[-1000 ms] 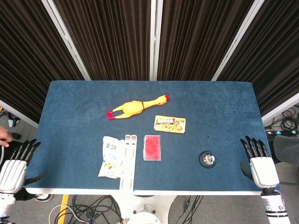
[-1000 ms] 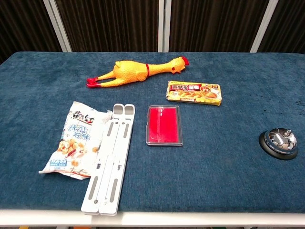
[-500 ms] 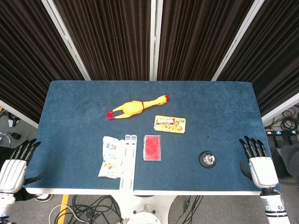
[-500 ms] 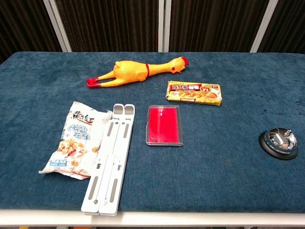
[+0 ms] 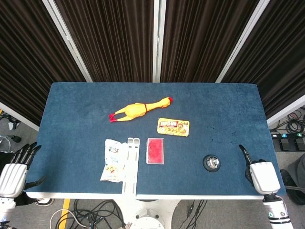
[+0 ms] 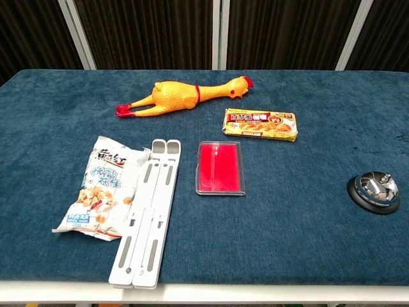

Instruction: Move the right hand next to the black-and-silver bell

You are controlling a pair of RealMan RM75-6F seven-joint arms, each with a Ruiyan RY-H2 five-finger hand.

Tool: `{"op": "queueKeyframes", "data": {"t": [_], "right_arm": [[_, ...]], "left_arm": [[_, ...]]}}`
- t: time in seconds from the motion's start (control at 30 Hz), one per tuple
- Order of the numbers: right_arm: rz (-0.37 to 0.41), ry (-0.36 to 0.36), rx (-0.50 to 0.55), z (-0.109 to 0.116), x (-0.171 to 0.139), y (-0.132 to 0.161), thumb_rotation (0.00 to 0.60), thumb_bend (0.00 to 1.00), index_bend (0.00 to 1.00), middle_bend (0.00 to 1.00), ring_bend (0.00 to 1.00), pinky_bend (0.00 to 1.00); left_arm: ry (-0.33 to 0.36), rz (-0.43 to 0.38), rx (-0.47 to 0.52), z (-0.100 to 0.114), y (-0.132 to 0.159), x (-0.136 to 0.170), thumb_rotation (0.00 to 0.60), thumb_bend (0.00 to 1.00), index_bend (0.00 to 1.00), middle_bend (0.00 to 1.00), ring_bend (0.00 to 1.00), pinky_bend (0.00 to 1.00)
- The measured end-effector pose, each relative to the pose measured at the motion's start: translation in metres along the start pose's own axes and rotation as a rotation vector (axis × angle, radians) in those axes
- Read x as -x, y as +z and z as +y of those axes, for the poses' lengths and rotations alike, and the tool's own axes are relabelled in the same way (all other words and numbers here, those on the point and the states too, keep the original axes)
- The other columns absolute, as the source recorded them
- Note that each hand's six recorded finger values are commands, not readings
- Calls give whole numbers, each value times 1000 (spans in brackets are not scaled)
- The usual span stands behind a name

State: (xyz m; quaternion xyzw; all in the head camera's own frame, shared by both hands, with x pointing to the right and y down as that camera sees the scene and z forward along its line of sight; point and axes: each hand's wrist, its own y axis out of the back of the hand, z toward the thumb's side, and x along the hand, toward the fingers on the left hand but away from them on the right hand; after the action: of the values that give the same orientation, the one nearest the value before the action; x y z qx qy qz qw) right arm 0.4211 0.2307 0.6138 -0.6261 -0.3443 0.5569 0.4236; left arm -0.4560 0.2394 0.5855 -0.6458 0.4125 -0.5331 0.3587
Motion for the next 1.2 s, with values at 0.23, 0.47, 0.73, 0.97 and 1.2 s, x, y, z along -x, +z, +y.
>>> {"op": "queueKeyframes", "data": {"t": [0.23,0.47,0.73,0.97,1.2], "right_arm": [[33,137,-14,-31,-9,12,600,1000,0,852,805,706],[70,190,-25,-50,-10,25,600,1000,0,865,805,706],[81,232,-36,-62,-8,29,600,1000,0,867,805,706],[89,260,-43,-70,-4,35,600,1000,0,868,805,706],[95,282,-47,-76,-5,39,600,1000,0,868,805,706]], "left_arm": [[-7,7,-3,-1,-2,1,600,117,111,33,0,138],[-7,15,-3,0,-5,2,600,117,111,33,0,138],[-13,16,-6,-1,-6,1,600,117,111,33,0,138],[-11,25,-4,0,-9,2,600,116,111,33,0,138],[-16,24,-4,-1,-10,2,600,116,111,33,0,138]]}}
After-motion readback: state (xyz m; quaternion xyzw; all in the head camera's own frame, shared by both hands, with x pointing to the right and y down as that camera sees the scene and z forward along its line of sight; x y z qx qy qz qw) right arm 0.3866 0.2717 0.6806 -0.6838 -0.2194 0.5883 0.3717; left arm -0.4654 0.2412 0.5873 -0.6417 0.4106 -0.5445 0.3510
